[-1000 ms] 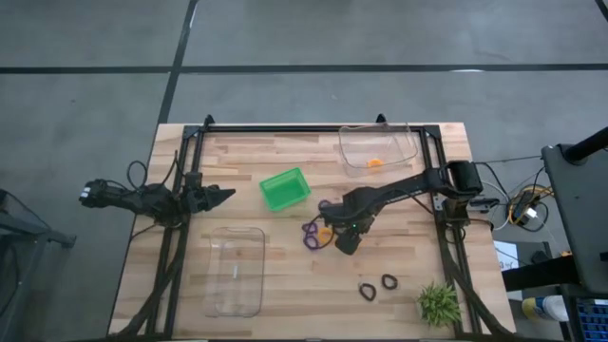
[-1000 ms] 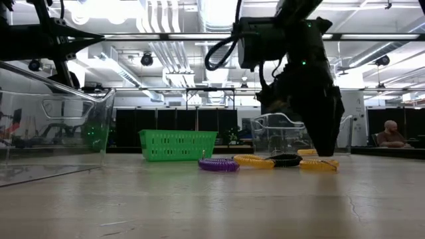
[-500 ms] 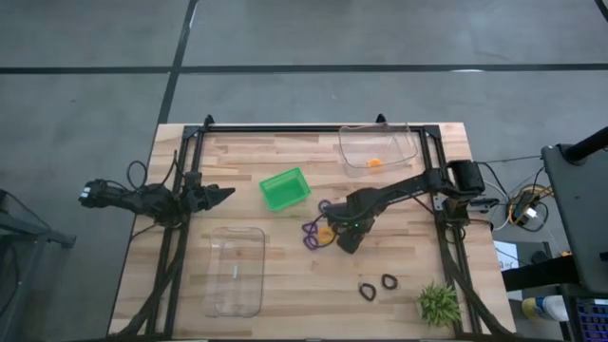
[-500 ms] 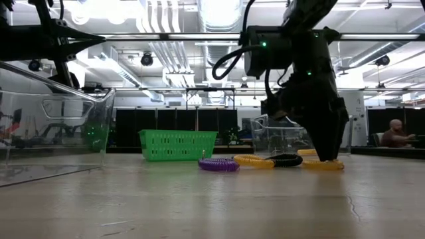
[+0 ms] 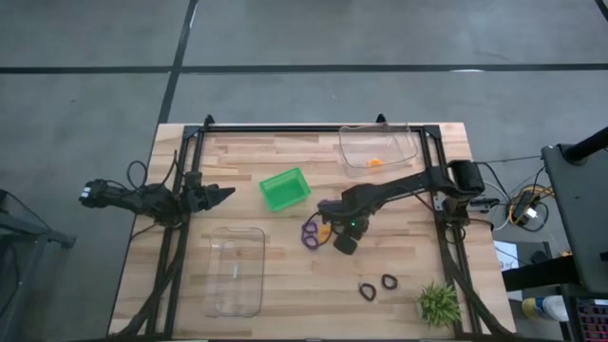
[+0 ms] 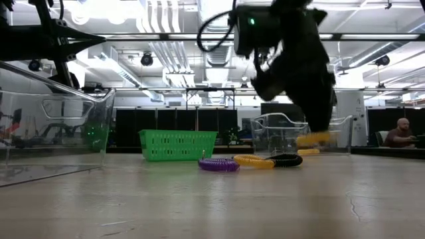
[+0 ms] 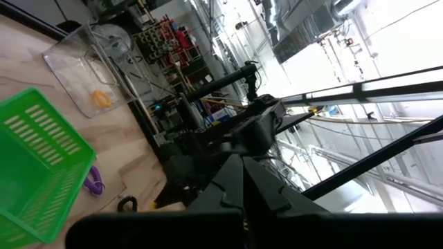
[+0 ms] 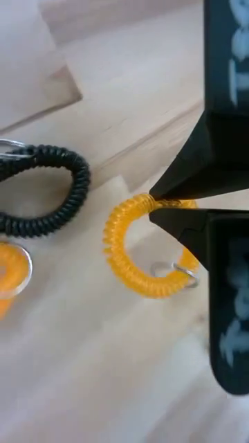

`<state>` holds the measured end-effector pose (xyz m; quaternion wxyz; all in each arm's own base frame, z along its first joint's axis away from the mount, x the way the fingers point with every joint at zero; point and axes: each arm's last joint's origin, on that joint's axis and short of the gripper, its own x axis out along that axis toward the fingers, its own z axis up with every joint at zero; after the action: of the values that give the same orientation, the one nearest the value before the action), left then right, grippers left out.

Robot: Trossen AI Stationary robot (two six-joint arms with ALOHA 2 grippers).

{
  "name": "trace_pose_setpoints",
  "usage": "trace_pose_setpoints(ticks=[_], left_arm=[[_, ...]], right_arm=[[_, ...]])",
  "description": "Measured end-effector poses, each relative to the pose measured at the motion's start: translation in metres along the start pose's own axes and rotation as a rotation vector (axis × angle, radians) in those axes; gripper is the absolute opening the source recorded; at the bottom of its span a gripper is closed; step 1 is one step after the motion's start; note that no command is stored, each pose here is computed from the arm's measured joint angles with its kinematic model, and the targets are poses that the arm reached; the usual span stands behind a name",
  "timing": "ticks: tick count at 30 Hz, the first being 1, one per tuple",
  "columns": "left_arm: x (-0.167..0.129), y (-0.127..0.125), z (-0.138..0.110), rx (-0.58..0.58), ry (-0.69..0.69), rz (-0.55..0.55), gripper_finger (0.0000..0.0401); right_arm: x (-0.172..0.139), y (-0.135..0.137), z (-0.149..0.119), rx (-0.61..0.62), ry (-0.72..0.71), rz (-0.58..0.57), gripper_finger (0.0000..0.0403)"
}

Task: Sort spring keychains
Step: Put the right yellow spring keychain into the top transparent bin

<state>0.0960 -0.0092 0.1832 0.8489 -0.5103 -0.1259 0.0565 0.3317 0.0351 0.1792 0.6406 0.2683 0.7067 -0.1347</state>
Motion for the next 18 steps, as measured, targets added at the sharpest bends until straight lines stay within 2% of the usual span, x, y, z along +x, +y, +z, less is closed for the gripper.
trace_pose_setpoints(ticks=[6,12,18], left_arm=[[0.000,0.000,0.000,0.000,-0.001,0.001,0.0000],[0.000,0.000,0.000,0.000,-0.001,0.001,0.0000],[0.000,0.000,0.000,0.004,-0.001,0.001,0.0000]], right_arm=[[-0.057,0.012,0.002,-0.063,-0.020,0.033,0.0009],[-0.122,0.019,0.002,-0.083,-0.102,0.102,0.0009],[-0.136,0.013,0.006,-0.068,-0.133,0.102,0.0008]])
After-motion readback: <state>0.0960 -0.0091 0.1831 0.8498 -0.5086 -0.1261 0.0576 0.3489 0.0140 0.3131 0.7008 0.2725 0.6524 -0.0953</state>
